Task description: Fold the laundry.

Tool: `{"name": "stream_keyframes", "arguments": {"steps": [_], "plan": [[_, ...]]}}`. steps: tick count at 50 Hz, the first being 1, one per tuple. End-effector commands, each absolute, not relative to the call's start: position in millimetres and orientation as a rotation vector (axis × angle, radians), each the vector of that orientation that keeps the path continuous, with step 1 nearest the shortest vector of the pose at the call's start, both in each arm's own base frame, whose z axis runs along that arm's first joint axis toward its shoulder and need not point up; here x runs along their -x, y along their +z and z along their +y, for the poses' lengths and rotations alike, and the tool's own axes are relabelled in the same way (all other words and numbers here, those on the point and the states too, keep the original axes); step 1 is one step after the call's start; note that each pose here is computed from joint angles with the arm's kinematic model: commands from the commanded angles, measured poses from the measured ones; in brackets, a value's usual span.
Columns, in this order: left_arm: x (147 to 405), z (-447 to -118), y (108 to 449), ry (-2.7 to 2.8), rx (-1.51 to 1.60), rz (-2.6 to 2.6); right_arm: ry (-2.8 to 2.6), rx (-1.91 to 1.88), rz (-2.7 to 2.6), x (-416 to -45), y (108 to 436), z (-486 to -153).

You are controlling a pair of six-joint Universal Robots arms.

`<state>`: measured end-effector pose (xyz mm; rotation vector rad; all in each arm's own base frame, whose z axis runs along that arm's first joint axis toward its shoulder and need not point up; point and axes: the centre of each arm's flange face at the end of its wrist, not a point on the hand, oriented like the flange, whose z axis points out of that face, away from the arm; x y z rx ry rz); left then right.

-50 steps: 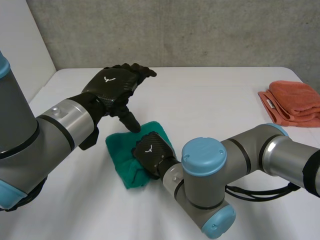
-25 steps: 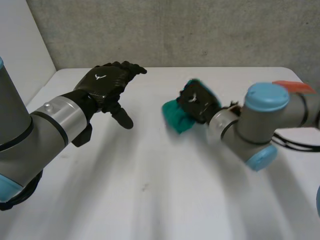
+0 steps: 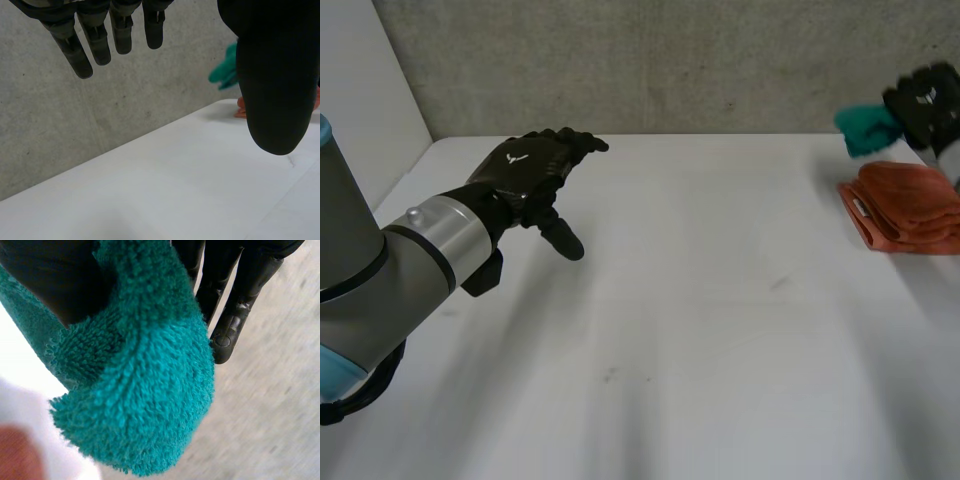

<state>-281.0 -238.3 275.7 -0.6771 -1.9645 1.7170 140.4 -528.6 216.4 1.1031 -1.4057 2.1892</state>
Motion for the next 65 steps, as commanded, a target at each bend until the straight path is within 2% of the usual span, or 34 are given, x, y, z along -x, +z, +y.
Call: {"name": "stream_keyframes", "arguments": {"steps": [1, 8, 17, 24, 36, 40, 51, 59, 63, 65], "plan": [[281.0, -238.4, 272.1, 1.705, 0.677, -1.975, 2.127, -1.145, -1.644, -75.8, 137.2, -539.6], [281.9, -240.3, 265.9, 1.687, 0.679, -1.993, 2.092, -1.137, -1.731, -44.3, 105.8, -539.3], [282.5, -240.4, 264.3, 1.681, 0.681, -1.996, 2.107, -1.102, -1.691, -29.2, 127.3, -542.6], [282.5, -240.4, 264.3, 1.681, 0.681, -1.996, 2.134, -1.097, -1.695, -27.6, 133.1, -543.3], [282.5, -240.4, 264.3, 1.680, 0.679, -1.996, 2.112, -1.155, -1.847, -37.4, 105.9, -527.7], [282.5, -240.4, 265.3, 1.683, 0.679, -1.993, 2.094, -1.123, -1.837, -31.4, 127.2, -524.8], [282.1, -238.6, 269.3, 1.694, 0.678, -1.983, 1.877, -0.727, -1.834, 2.9, 212.9, -512.8], [281.8, -236.9, 273.8, 1.706, 0.678, -1.971, 1.669, -0.511, -1.623, 19.2, 292.1, -493.7], [280.7, -234.6, 281.4, 1.728, 0.676, -1.949, 1.674, -0.439, -1.505, 2.6, 335.0, -481.4], [279.6, -233.5, 286.1, 1.744, 0.671, -1.935, 1.809, -0.454, -1.453, -41.7, 360.6, -470.8]]}}
